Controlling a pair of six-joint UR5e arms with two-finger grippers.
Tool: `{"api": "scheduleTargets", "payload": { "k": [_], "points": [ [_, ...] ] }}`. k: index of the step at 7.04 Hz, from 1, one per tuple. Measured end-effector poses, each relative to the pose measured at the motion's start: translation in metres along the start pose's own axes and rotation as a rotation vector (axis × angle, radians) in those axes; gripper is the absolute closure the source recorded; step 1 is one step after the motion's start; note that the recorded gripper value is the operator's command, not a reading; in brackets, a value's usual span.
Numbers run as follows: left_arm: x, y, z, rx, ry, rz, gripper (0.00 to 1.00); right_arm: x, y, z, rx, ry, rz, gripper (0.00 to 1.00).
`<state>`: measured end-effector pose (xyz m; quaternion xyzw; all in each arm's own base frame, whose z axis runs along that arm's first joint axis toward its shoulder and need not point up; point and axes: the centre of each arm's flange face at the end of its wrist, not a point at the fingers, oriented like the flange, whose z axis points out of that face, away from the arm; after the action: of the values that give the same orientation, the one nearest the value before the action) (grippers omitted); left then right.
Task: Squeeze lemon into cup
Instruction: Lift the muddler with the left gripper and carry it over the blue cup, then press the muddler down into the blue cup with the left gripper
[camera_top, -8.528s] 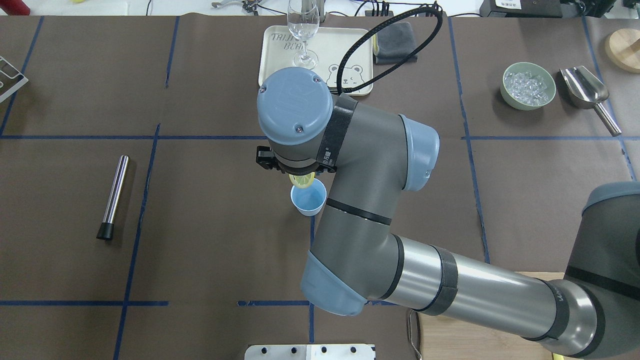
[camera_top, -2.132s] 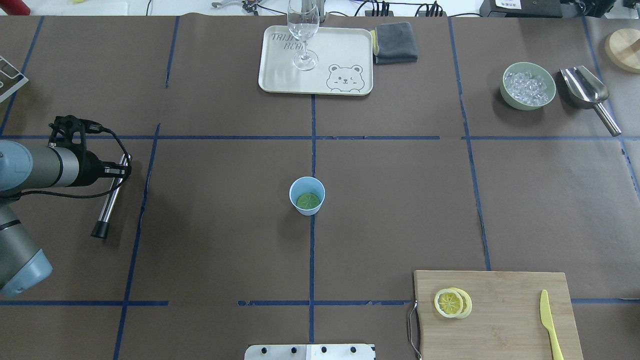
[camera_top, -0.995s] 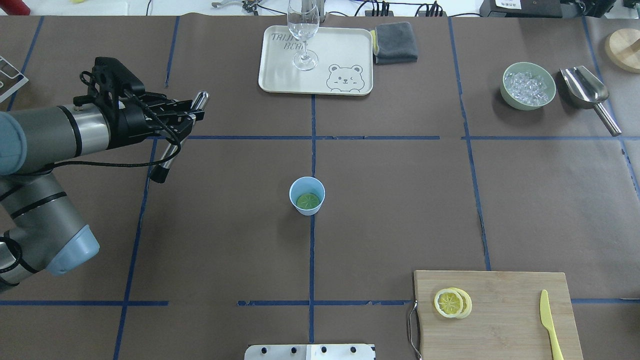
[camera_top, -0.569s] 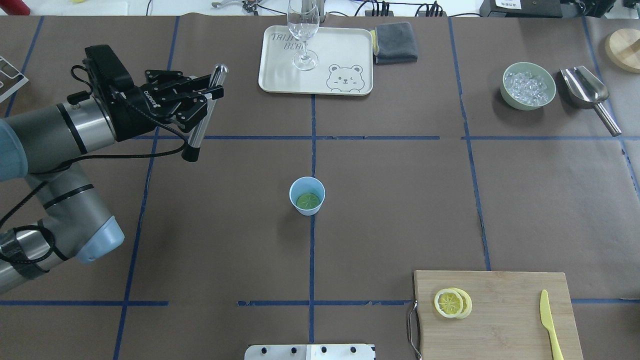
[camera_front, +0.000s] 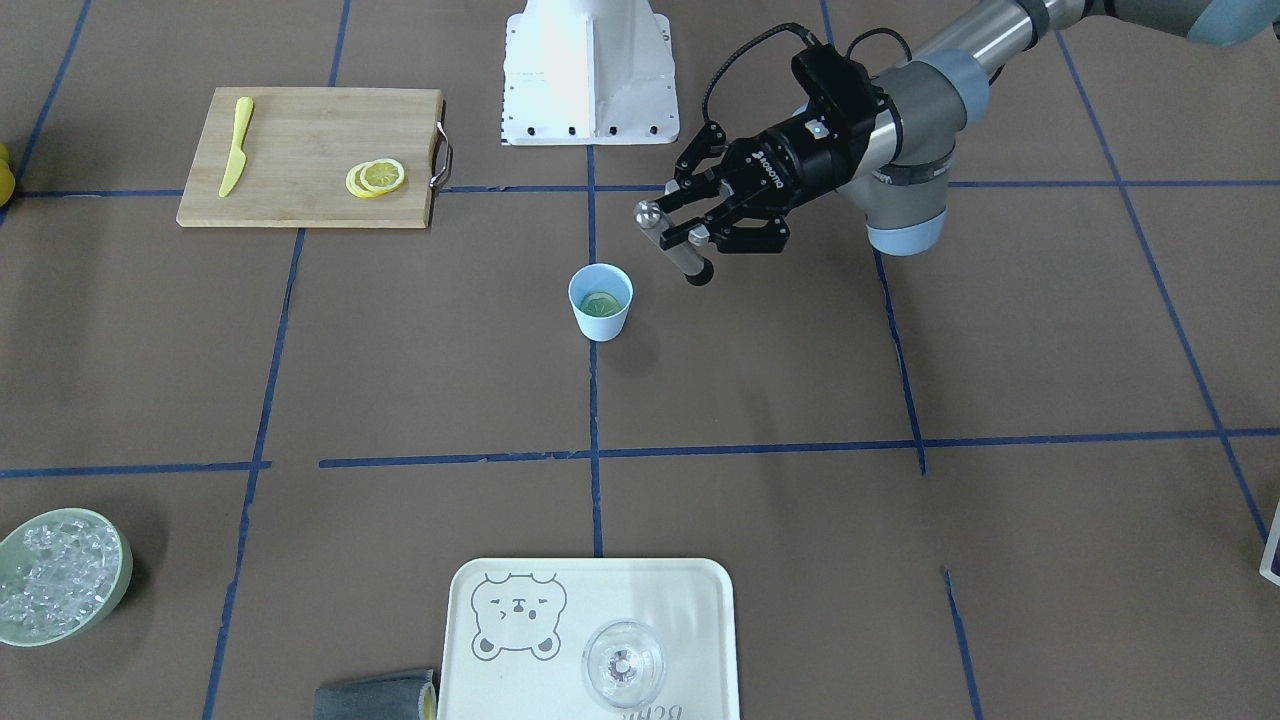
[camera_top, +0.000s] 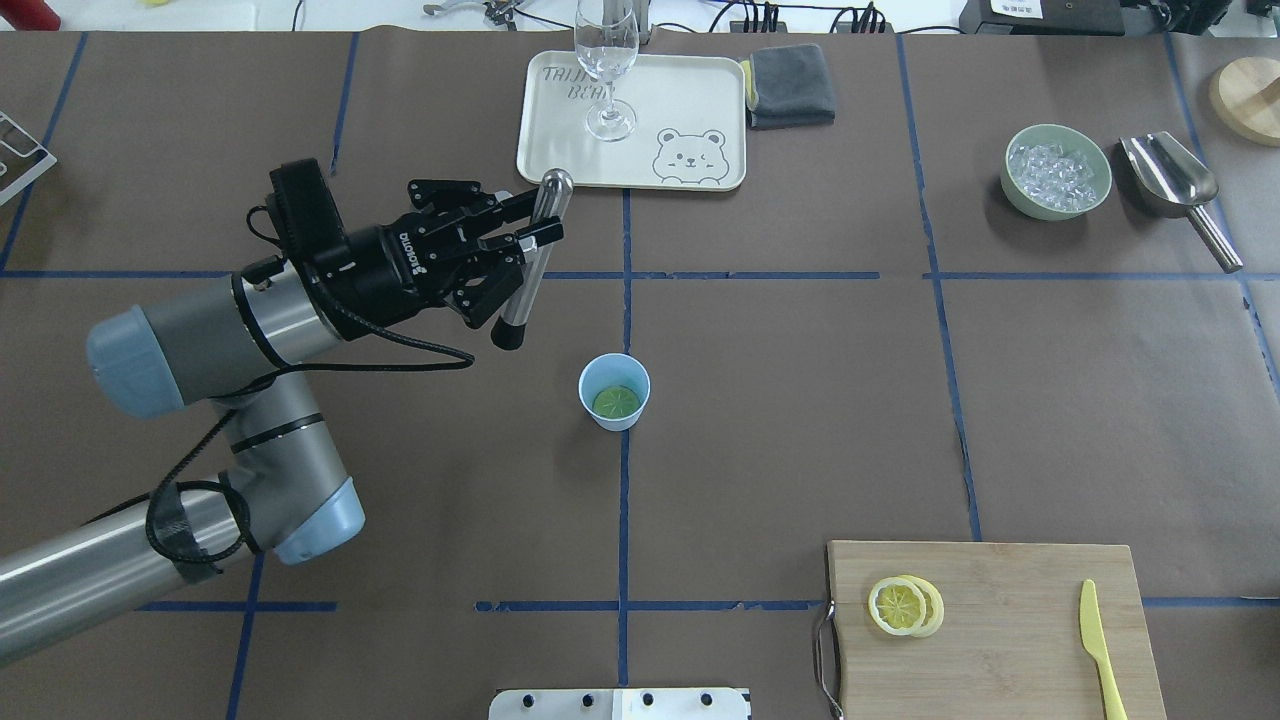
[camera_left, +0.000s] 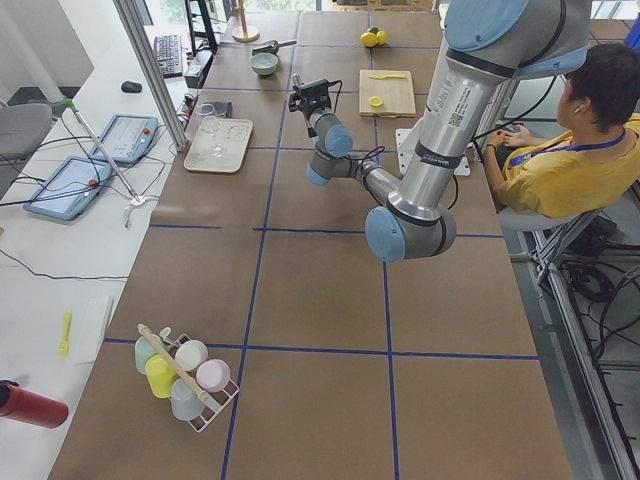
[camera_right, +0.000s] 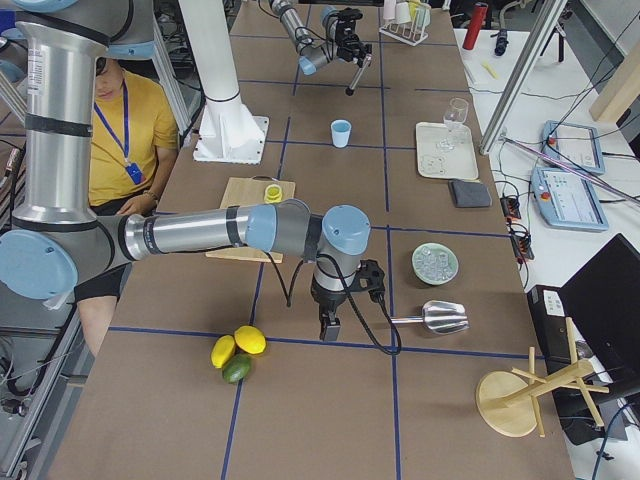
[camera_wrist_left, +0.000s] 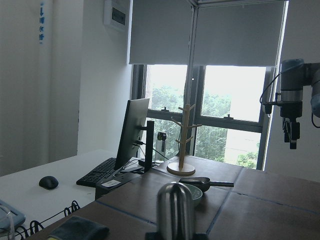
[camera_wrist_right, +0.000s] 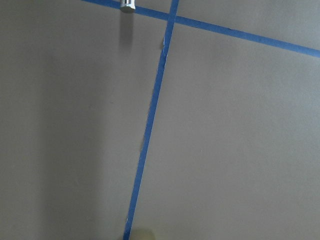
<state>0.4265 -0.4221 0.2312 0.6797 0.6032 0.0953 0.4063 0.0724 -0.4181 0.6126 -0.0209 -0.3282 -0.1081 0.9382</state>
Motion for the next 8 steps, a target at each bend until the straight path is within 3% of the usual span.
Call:
{"api": "scheduleTargets", "payload": {
  "k": [2, 5, 8],
  "points": [
    [0.035, 0.025, 0.03, 0.069, -0.027, -0.019, 1.0, 0.003, 0.0, 0.0, 0.001, -0.001, 0.005, 0.0],
    [0.055, 0.066, 0.053, 0.043, -0.092, -0.023, 1.0, 0.005, 0.001, 0.0, 0.002, -0.001, 0.01, 0.0],
    [0.051, 0.09, 0.059, -0.001, -0.117, 0.018, 1.0, 0.007, 0.0, 0.002, -0.002, -0.002, 0.014, 0.0]
  ]
}}
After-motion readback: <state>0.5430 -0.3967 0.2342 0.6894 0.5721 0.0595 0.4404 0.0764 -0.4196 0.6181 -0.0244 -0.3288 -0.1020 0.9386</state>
